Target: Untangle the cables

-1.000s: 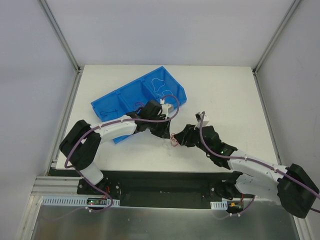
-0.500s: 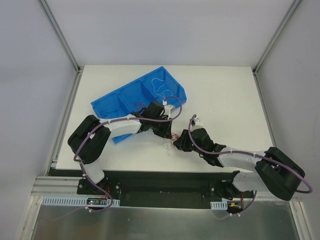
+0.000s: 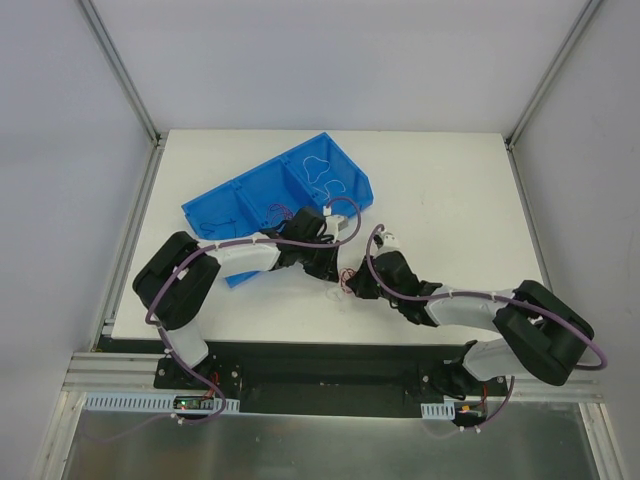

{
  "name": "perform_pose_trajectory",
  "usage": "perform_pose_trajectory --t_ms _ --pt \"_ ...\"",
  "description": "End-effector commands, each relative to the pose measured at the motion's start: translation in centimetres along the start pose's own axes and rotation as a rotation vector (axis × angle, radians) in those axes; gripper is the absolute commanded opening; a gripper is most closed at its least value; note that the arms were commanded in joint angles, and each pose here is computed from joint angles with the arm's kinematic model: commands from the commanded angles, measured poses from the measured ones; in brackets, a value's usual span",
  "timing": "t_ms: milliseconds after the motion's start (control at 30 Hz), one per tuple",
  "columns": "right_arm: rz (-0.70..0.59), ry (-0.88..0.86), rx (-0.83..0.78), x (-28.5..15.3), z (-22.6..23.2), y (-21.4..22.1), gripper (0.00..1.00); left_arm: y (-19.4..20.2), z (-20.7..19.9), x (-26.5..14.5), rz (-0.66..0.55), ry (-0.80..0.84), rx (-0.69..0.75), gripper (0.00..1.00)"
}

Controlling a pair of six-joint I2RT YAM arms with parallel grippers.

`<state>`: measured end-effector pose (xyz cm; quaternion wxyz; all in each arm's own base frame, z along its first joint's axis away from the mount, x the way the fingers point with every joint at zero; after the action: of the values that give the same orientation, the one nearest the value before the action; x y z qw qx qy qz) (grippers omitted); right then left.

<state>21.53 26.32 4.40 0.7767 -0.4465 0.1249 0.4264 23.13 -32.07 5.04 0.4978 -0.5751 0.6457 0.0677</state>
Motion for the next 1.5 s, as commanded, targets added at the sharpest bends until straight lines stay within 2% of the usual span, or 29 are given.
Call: perform_pose_trajectory --t_ms 0,133,200,267,367,600,700,800,933,1133,1367,1467 --pt "-0.079 -0.046 -0.006 -0.5 1.5 -1.8 0.01 -0.7 -1.0 -1.1 -0.029 0.042 0.019 0.04" --pt "-0.127 -0.11 -0.019 -1.5 2.2 -2.1 0.0 -0.2 -1.1 -0.7 -0.007 0.058 -0.018 0.15" --pt "-0.158 -0.121 -0.021 -2.1 2.0 -2.2 0.01 -0.1 -1.1 -0.7 -0.007 0.062 -0.025 0.17" --pt "-0.189 -0.136 -0.016 -2.6 2.0 -2.5 0.01 -0.1 -1.2 -0.8 -0.011 0.062 -0.024 0.15" --pt "-0.209 -0.15 -0.012 -2.9 1.9 -2.6 0.01 -0.5 -1.3 -1.5 -0.036 0.05 -0.011 0.0" --pt "-0.239 -0.163 -0.031 -3.8 2.1 -3.2 0.01 -3.1 -3.4 -6.3 -0.165 0.036 0.042 0.0" --pt "-0.303 -0.072 -0.039 -5.6 0.6 -4.6 0.01 -4.1 -4.4 -9.1 -0.241 0.023 0.07 0.0" --pt "-0.438 0.015 -0.021 -8.6 -1.2 -7.1 0.0 -5.5 -5.8 -12.1 -0.334 0.037 0.09 0.0" --pt "-0.531 0.029 -0.012 -11.0 -2.4 -8.1 0.0 -7.4 -9.1 -14.5 -0.388 0.147 0.107 0.0" --pt "-0.528 -0.001 -0.099 -12.0 -1.5 -8.6 0.0 -10.1 -11.9 -16.2 -0.437 0.234 0.089 0.0" --pt "-0.54 0.176 -0.155 -14.6 -3.9 -10.3 0.0 -9.8 -11.5 -16.8 -0.473 0.21 0.082 0.0" --pt "-0.47 -0.006 -0.233 -14.4 -0.8 -10.1 0.0 -8.7 -11.7 -16.3 -0.435 0.249 0.088 0.0"
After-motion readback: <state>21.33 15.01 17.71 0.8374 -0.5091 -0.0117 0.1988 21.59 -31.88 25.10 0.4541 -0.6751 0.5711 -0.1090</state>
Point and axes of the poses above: each gripper's point midway between its finger pads, its own x axis out along the fingers, its own z axis along the line the jaws close on, y = z × x, the point moved 1 cm from there along -x, back along the fingers, and after that the axes turned 3 degrees about x, right-handed, at the moved point
